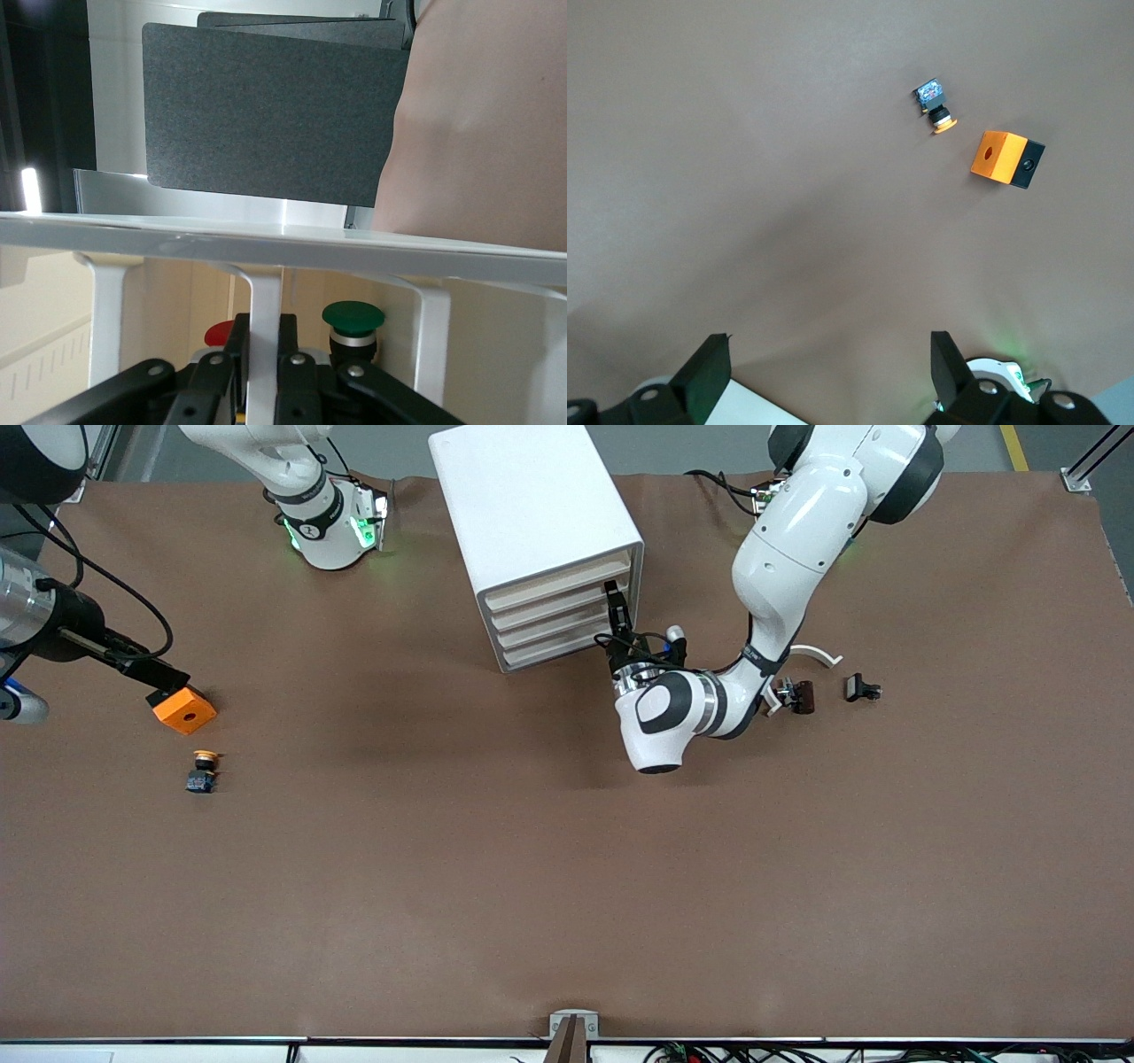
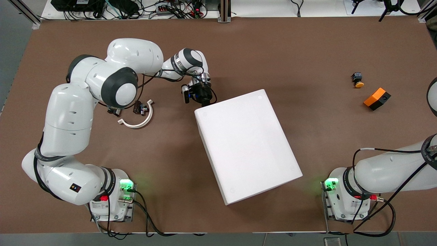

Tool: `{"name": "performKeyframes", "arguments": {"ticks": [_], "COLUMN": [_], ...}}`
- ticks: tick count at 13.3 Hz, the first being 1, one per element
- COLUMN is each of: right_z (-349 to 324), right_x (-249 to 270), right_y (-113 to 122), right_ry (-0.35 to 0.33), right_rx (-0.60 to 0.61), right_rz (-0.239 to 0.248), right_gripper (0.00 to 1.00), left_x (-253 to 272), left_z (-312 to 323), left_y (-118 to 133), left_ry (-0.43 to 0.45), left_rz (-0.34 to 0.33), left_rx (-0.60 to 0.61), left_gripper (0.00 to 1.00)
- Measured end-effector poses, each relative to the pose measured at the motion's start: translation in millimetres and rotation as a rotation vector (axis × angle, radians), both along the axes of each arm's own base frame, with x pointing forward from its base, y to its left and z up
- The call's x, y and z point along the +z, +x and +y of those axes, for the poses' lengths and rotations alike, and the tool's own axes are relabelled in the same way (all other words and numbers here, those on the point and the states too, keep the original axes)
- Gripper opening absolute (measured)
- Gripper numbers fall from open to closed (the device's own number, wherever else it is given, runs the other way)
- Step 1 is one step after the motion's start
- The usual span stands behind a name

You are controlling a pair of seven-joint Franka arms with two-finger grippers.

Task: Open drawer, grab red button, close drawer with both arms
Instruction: 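Pull the drawer open with the left gripper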

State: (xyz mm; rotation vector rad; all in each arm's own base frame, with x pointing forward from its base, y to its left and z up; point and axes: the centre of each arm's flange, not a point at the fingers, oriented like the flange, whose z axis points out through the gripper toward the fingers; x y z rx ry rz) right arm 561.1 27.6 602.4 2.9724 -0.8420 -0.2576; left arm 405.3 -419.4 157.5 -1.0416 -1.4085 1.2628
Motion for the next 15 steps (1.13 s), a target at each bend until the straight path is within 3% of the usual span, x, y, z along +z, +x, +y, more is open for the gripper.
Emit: {"name": "performKeyframes", "arguments": {"ticks": [7,15], "right_z": [0.0,0.0], "right_x": [0.0,-0.1], "right_y": [0.0,0.0], "right_ry": [0.000,0.000], "right_rx": [-0.001,-0.001], "right_rz": [0.000,0.000], "right_gripper": [1.00,1.00], "left_x": [-0.3,10.3], "left_z": [4.6,37.2], "left_y": [5.8,57.0], "left_ry": [0.008,0.031], "left_rz": [-0.014,-0.097], "left_rx": [0.002,0.061], "left_gripper": [0.15,0.16]}}
